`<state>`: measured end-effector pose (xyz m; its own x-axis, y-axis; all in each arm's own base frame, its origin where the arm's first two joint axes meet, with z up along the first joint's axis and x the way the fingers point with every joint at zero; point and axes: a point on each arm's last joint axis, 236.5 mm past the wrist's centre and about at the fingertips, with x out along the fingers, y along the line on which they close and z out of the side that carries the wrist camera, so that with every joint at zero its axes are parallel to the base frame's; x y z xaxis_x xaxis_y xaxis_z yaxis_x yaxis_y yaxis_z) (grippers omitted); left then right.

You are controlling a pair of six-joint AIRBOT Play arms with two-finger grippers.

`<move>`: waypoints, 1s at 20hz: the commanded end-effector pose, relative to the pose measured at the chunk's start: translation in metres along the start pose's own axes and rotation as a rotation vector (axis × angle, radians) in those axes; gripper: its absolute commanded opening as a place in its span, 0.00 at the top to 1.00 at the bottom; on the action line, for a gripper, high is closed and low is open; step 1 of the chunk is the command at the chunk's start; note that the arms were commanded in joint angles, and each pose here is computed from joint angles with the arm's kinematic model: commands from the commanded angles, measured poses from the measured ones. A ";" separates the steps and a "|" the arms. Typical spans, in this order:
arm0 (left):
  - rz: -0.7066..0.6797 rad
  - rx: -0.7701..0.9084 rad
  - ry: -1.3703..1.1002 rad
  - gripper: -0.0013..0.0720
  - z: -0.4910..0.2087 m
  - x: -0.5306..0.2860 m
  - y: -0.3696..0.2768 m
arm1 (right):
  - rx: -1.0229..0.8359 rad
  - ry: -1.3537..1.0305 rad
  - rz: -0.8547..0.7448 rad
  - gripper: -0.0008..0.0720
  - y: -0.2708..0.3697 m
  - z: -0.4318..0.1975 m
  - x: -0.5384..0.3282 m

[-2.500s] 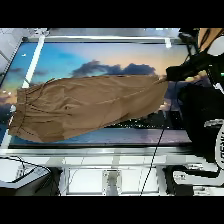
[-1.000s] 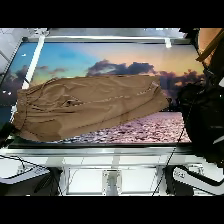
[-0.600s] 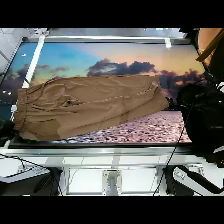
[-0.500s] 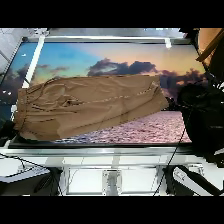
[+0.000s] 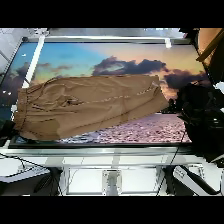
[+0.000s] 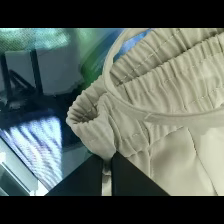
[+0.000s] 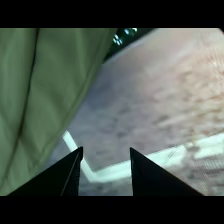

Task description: Fold the clothes and pants, and hang the long-sleeved shirts on hangers.

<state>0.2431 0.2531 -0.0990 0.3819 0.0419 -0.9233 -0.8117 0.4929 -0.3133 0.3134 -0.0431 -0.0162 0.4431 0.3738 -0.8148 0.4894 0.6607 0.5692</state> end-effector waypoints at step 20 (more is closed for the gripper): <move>0.000 0.002 0.002 0.95 0.000 0.000 0.000 | 0.173 -0.151 0.079 0.64 0.011 0.071 0.118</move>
<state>0.2428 0.2528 -0.0992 0.3808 0.0403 -0.9238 -0.8112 0.4940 -0.3129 0.4136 -0.0378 -0.1007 0.5782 0.3115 -0.7541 0.5773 0.4969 0.6479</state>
